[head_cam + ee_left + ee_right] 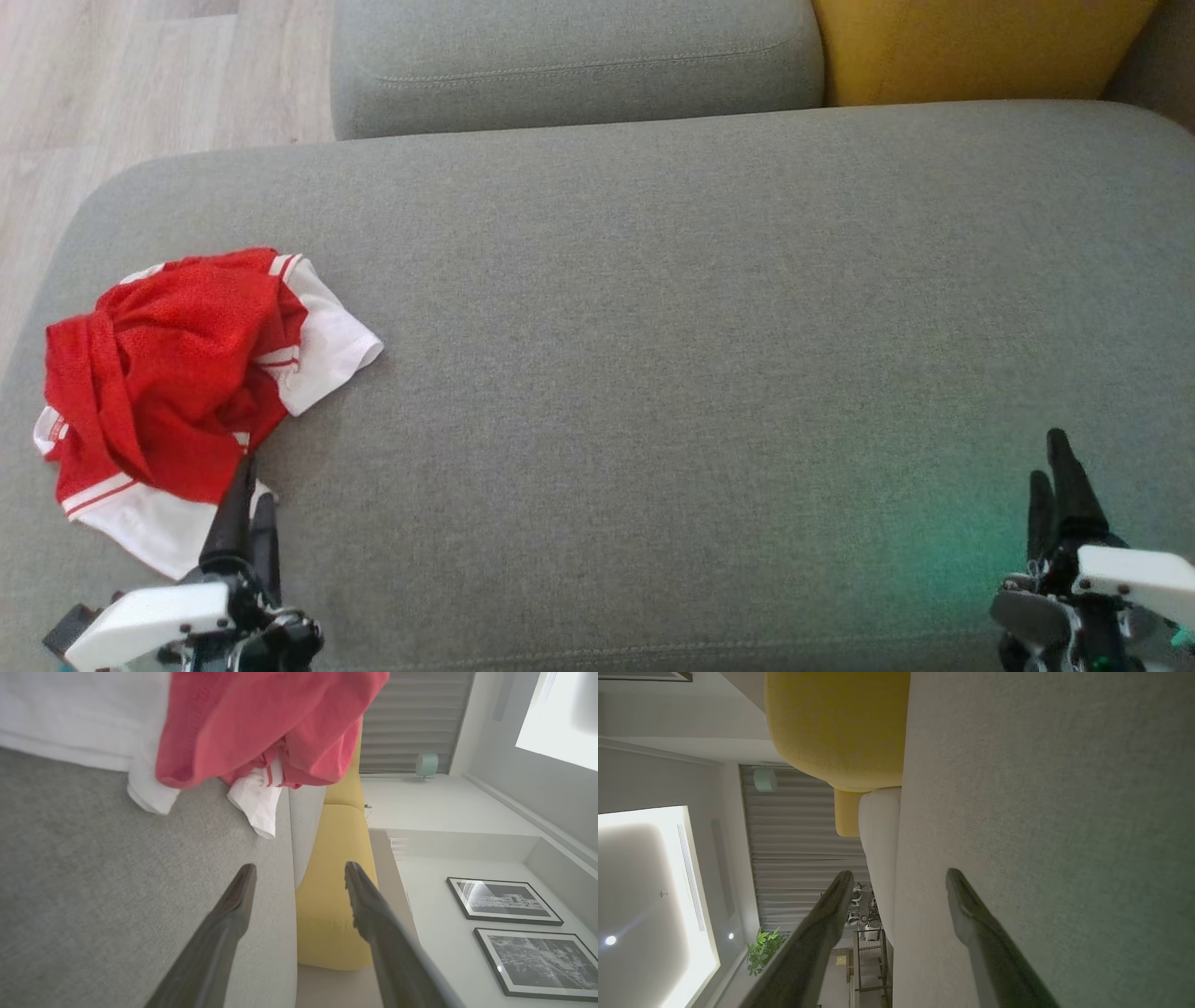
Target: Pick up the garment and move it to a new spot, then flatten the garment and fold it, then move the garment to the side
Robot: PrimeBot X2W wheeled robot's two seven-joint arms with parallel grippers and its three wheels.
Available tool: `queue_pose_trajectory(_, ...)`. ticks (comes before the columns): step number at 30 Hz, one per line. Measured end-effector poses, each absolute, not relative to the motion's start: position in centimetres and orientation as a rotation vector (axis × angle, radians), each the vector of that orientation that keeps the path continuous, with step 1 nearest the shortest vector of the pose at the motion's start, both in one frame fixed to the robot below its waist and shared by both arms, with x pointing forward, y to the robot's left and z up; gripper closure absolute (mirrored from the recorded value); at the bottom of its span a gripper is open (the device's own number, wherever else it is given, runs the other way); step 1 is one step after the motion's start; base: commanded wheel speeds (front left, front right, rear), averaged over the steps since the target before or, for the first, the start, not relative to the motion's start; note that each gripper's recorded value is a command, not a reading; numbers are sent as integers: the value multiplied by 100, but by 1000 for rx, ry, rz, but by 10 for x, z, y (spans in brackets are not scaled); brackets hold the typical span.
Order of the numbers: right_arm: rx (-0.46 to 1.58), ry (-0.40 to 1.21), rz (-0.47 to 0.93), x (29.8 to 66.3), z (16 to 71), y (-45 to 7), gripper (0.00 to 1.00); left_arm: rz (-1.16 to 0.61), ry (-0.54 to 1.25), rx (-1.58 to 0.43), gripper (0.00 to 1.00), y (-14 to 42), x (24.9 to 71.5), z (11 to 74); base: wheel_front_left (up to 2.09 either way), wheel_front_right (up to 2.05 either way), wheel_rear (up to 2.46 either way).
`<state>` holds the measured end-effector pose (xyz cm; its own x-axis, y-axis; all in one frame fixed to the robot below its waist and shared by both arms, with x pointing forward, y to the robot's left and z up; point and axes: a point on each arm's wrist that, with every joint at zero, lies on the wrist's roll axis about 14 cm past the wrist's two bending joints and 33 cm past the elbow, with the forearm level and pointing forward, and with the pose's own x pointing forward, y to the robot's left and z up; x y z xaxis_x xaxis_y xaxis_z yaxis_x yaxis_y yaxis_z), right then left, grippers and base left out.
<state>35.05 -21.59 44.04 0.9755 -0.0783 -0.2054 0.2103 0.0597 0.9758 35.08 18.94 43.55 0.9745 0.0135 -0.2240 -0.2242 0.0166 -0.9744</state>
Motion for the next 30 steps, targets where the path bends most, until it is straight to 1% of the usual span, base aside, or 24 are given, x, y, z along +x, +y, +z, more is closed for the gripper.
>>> queue_pose_trajectory(8,1420,77,-228,351,446,-224,0,182,128,-1502,0,196,359,447,0,0,0)
queue_pose_trajectory(18,1236,0,-167,366,479,-230,0,157,69,-1408,0,200,370,471,0,0,0)
queue_pose_trajectory(23,1120,-15,-133,368,490,-225,0,118,34,-1331,0,197,378,491,0,0,0)
queue_pose_trajectory(30,963,-46,-71,376,511,-215,0,38,25,-1184,0,177,385,510,0,0,0)
